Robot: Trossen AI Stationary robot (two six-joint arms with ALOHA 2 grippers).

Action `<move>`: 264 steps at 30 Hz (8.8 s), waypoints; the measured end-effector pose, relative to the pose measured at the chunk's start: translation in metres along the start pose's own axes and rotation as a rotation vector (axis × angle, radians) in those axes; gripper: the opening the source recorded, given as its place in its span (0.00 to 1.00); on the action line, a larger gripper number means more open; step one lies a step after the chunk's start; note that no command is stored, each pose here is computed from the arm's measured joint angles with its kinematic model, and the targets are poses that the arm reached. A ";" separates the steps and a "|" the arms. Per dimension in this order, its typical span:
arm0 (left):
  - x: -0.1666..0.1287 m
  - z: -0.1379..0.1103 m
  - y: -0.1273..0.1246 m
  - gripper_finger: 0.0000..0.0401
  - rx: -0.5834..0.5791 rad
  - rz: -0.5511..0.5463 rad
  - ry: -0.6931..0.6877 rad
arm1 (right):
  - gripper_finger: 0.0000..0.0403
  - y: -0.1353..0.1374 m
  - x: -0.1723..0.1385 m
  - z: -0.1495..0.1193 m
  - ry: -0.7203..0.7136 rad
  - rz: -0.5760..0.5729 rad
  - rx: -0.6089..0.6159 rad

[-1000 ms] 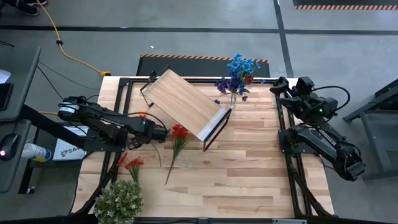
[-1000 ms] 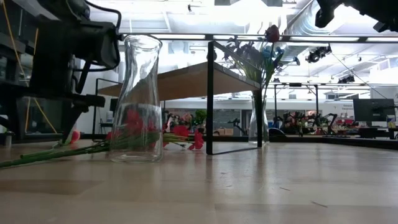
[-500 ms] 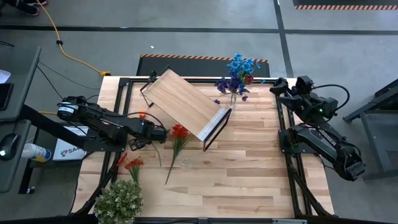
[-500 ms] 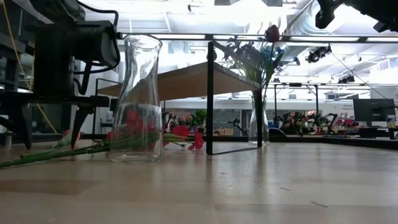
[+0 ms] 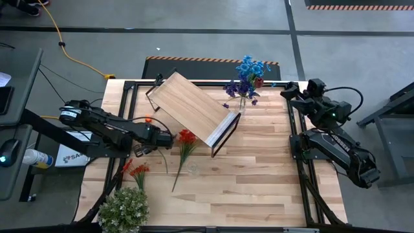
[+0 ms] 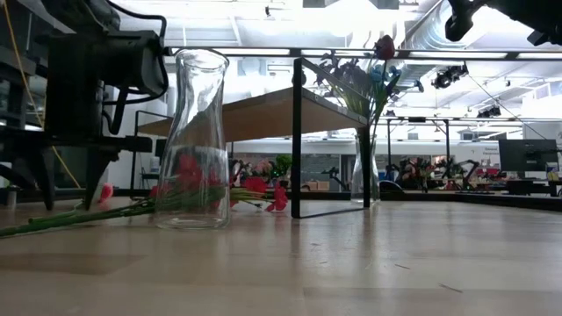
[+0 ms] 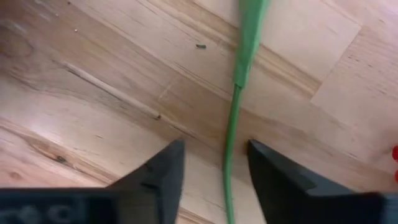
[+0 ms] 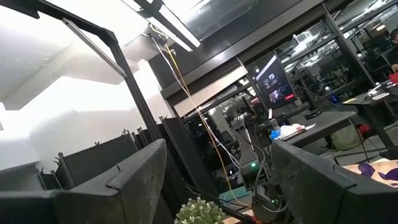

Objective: Pick and place flowers into a vace then onto a shelf
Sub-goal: Put the orange flower into the bottom transparent flower vase, then put the top orange flowers into the bottom transparent flower vase

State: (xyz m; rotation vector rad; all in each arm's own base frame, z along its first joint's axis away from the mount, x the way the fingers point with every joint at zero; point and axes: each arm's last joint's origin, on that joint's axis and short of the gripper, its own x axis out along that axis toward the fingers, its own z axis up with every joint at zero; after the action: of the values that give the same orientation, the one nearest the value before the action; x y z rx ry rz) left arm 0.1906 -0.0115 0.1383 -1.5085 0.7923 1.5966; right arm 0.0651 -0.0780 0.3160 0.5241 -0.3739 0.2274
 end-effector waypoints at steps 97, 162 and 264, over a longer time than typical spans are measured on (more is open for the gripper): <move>-0.198 -0.180 -0.013 0.05 0.738 -0.961 -0.876 | 0.69 -0.002 0.000 -0.001 0.036 -0.009 0.024; -0.149 -0.198 -0.021 0.13 0.780 -0.804 -0.836 | 0.69 -0.003 0.000 -0.002 0.037 -0.009 0.026; -0.180 -0.169 0.052 0.75 0.879 -0.338 -0.304 | 0.69 -0.003 0.000 -0.001 0.022 -0.014 0.058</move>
State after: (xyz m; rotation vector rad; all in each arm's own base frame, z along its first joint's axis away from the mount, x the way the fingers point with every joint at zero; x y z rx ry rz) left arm 0.2282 -0.2044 0.2963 -0.6929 0.8464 0.9750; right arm 0.0662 -0.0796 0.3139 0.5807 -0.3433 0.2309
